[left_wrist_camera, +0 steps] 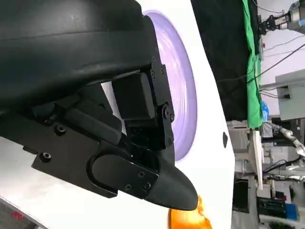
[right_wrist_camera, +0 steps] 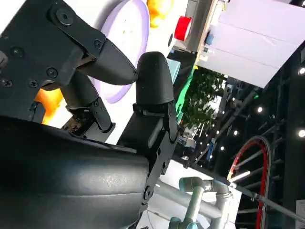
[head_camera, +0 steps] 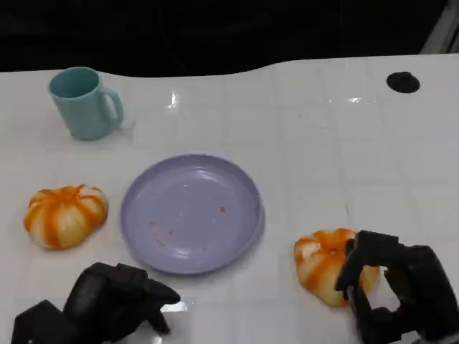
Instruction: Grasp the bread from the table and place it into the plate.
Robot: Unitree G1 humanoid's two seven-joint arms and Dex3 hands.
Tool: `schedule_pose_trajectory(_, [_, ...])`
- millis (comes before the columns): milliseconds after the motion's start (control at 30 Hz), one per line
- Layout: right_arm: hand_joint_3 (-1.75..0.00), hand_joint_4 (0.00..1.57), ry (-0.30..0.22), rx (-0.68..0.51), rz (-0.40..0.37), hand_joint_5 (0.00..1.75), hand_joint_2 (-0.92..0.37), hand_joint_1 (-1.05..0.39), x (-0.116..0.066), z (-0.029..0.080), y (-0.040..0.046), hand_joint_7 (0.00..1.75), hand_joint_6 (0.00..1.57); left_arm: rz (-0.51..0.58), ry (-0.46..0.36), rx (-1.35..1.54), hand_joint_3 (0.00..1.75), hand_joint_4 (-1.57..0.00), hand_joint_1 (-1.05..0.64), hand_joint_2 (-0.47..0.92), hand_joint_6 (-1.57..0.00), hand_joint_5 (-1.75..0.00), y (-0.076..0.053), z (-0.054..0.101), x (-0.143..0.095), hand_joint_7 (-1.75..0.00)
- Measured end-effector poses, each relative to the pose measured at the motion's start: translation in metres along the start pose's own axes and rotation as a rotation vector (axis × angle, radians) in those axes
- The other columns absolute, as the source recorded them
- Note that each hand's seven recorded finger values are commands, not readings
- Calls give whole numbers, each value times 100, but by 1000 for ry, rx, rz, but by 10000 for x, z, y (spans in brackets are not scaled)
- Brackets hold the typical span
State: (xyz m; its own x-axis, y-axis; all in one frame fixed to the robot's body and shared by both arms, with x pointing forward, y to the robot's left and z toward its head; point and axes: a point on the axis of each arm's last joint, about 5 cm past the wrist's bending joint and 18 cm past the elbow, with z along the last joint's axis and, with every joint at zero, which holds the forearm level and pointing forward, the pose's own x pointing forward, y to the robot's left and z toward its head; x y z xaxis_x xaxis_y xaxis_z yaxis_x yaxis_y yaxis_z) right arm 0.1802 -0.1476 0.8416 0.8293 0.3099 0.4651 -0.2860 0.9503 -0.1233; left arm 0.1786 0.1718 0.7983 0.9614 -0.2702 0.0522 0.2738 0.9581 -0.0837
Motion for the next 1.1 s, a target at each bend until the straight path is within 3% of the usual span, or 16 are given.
schedule_pose_trajectory(67, [-167,93,-2,-3,-3,162,-13,-15,-1,1,-5,135,91,0,0,0,9,-131,-105,92,-156,-101,-1,0,0,-25])
schedule_pose_trajectory(233, [-132,85,-9,-52,13,147,-30,-18,16,30,-86,109,87,-1,0,1,9,-131,-105,92,-156,-101,-1,0,1,-25])
schedule_pose_trajectory(367, [-91,76,-38,-205,73,131,-49,-28,115,137,-226,82,84,-1,-1,0,8,-131,-105,92,-156,-101,-2,1,4,-25])
schedule_pose_trajectory(467, [-44,72,-42,-328,138,102,-74,-38,194,234,-299,56,78,-2,-4,-1,9,-131,-105,92,-156,-101,-4,5,14,-25])
schedule_pose_trajectory(533, [-31,72,-32,-395,167,94,-81,-40,242,303,-343,49,78,-2,-5,-1,9,-131,-105,92,-156,-101,-5,7,18,-25])
schedule_pose_trajectory(600, [-18,56,-13,-455,185,81,-90,-53,267,370,-371,35,64,-2,-5,-2,8,-131,-105,92,-156,-101,-7,7,20,-25])
schedule_pose_trajectory(700, [-12,36,41,-599,258,60,-92,-60,296,513,-434,16,47,-3,-5,-3,8,-131,-105,92,-156,-101,-7,8,26,-25])
schedule_pose_trajectory(833, [-7,22,105,-775,364,41,-92,-63,354,744,-497,4,36,-4,-3,-4,7,-132,-105,92,-156,-101,-8,9,31,-25])
schedule_pose_trajectory(933, [-5,15,140,-853,415,35,-92,-64,386,870,-481,1,32,-5,-2,-3,7,-132,-105,92,-157,-101,-11,9,34,-26])
schedule_pose_trajectory(1100, [-2,5,194,-935,462,29,-91,-67,417,975,-430,0,24,-6,2,4,7,-132,-105,92,-157,-101,-15,10,38,-26])
